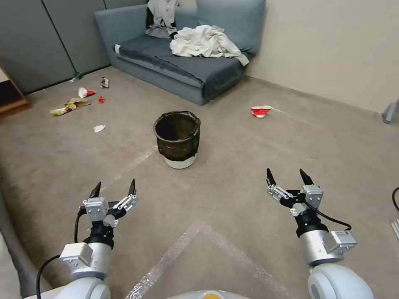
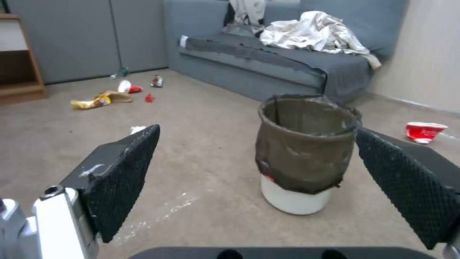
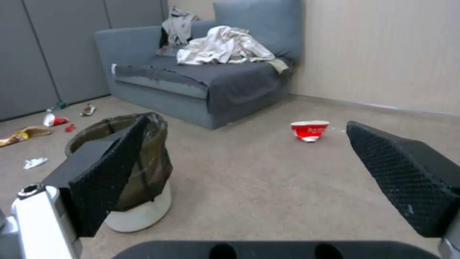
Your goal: Pick up the trash can from the floor.
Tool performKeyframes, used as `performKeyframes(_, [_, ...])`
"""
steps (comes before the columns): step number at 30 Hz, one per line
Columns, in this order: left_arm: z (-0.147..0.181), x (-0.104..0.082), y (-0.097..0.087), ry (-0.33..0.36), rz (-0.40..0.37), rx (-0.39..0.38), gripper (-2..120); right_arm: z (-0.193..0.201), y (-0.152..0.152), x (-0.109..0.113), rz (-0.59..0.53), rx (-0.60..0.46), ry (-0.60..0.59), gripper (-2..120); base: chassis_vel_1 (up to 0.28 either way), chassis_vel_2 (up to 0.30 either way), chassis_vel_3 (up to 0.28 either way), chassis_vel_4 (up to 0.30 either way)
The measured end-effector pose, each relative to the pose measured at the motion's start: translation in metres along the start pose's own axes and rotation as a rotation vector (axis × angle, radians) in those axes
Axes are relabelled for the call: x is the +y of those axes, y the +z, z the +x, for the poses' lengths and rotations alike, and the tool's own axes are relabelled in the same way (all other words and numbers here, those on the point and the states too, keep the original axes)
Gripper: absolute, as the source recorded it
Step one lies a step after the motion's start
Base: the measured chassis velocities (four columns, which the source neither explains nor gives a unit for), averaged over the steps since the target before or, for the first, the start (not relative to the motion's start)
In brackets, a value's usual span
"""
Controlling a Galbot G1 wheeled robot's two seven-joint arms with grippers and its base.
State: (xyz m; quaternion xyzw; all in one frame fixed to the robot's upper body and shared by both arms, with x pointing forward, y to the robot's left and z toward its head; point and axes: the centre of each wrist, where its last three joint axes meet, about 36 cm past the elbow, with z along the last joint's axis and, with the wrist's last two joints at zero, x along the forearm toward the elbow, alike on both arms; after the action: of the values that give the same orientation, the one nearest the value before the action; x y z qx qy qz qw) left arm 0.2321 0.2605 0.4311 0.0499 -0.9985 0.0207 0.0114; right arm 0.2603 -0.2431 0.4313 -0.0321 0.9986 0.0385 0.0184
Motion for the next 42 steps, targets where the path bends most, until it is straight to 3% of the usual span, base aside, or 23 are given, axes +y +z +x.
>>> performKeyframes(23, [-0.005, 0.005, -0.004, -0.03, 0.009, -0.012, 100, -0.004, 0.011, -0.003, -0.004, -0.035, -0.096, 100, -0.012, 0.013, 0.015, -0.009])
performKeyframes(42, [-0.013, 0.01, -0.004, -0.038, 0.024, -0.003, 100, -0.006, 0.014, 0.002, -0.017, -0.03, -0.107, 100, -0.17, 0.168, 0.169, -0.165])
